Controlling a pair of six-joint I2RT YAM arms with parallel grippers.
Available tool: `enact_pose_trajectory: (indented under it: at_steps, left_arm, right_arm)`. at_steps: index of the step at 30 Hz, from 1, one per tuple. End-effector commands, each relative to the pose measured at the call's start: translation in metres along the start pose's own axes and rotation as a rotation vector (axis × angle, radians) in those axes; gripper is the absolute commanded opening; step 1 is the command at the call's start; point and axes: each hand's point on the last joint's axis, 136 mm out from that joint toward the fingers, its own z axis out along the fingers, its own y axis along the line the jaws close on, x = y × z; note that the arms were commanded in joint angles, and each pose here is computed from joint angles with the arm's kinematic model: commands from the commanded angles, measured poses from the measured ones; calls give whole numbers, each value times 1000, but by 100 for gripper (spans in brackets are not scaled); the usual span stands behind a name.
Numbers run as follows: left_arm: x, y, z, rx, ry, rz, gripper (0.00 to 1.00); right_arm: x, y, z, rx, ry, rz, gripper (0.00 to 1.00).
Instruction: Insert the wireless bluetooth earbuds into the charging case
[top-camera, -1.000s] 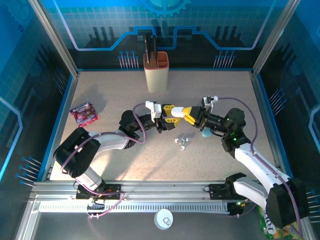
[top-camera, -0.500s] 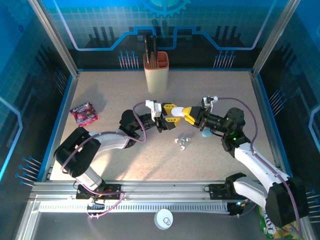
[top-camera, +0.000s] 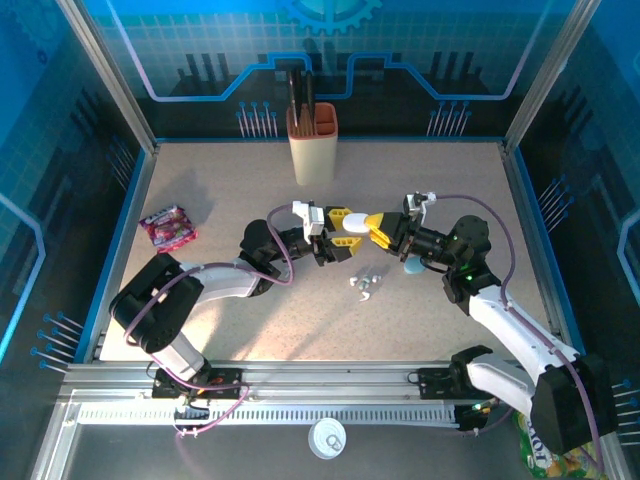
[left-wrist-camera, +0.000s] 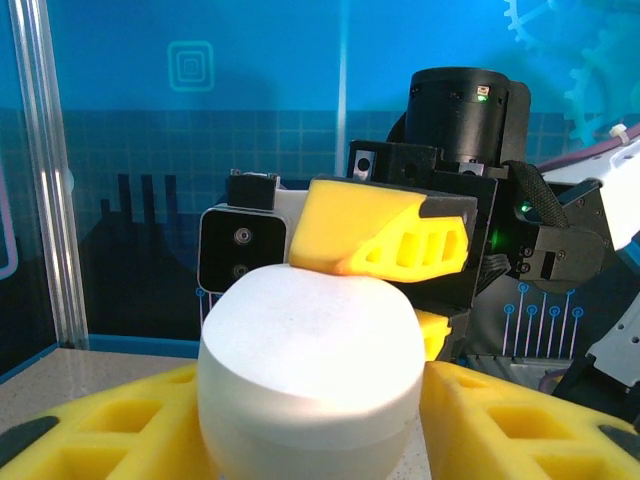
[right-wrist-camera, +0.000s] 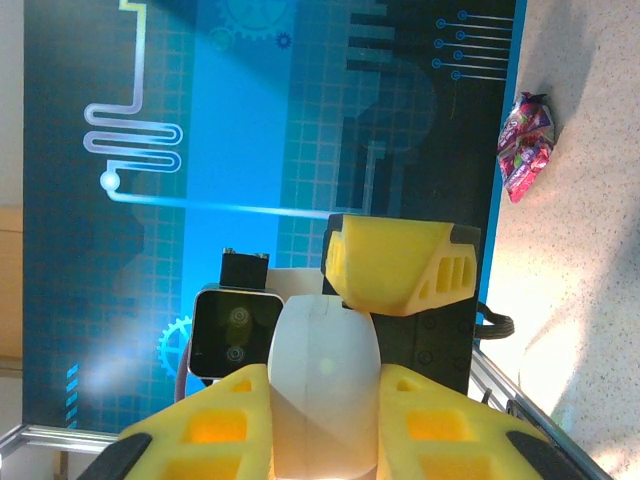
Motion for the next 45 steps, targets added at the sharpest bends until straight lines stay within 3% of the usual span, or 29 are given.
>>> enact_pose_trajectory:
  at_steps: [1, 13, 14, 18, 22, 26, 33, 39, 45]
  left_arm:
    - [-10, -2, 4, 31, -30, 35, 48]
    - [-16, -6, 4, 50, -36, 28, 34]
    - [-16, -6, 4, 49, -35, 28, 34]
    - [-13, -3, 1, 30, -31, 22, 33]
    - [-3, 2, -6, 4, -12, 8, 33]
    - [8, 3, -15, -18, 13, -2, 33]
    - [27, -2, -31, -57, 53, 23, 33]
    - [36, -7, -39, -56, 75, 28, 34]
    - [36, -9, -41, -56, 77, 29, 34]
  right_arm:
    - [-5, 2, -2, -16, -23, -12, 14]
    - [-6, -10, -2, 18, -22, -3, 16]
    - [-6, -11, -3, 23, -26, -5, 19]
    - [-9, -16, -8, 65, -49, -32, 47]
    - [-17, -19, -17, 97, -74, -128, 64]
    - [-23, -31, -29, 189, -87, -293, 72]
    - [-22, -44, -54, 565, -55, -818, 77]
    - [-3, -27, -41, 608, 31, -1157, 78]
    - [13, -25, -22, 610, 116, -1351, 80]
